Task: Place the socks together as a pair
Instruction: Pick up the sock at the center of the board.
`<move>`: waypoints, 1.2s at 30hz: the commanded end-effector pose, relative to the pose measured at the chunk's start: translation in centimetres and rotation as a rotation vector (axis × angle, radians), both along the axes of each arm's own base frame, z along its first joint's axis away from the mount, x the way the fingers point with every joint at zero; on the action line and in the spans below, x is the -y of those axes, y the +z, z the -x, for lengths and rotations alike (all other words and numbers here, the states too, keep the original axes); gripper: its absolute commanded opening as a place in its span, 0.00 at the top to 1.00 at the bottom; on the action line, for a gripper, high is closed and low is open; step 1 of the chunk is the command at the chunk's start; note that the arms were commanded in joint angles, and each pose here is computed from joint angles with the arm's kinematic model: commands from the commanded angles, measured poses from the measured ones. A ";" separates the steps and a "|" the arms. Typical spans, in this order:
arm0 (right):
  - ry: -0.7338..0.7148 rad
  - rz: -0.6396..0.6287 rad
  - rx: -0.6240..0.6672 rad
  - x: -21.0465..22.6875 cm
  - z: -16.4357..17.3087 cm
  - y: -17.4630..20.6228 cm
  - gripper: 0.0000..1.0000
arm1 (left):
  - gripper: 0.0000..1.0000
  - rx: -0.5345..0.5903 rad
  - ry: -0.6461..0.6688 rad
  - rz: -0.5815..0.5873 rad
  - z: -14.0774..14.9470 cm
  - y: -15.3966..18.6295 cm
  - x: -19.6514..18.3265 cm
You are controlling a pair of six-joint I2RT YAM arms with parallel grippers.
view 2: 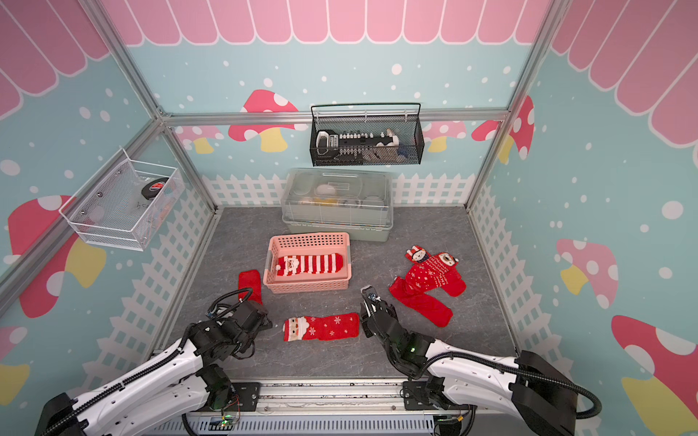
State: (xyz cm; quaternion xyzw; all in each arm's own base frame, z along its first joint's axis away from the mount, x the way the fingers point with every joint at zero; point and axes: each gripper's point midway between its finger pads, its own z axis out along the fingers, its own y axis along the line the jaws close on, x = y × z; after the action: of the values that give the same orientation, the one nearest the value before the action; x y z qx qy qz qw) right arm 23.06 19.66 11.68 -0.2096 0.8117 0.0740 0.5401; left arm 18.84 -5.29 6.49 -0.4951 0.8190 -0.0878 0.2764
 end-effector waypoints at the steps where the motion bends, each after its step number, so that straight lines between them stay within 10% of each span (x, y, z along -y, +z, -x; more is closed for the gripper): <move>1: -0.009 -0.016 0.085 0.5 -0.3 1.6 0.58 | 0.51 -0.042 0.066 -0.019 0.7 -1.0 -1.2; 30: 0.037 -0.031 0.111 0.7 0.4 1.6 0.58 | 0.61 -0.016 0.164 0.045 -1.0 -3.9 -0.6; 36: 0.055 -0.021 0.107 0.4 0.5 1.4 0.58 | 0.76 -0.023 0.165 0.049 -1.5 -4.3 -0.2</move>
State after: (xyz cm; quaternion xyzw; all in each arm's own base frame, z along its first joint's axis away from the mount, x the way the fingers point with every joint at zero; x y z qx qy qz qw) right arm 22.60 19.07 13.12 -0.2189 0.7793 0.0868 0.5807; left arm 20.11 -5.29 2.49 -0.5557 0.7865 -0.0777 0.2579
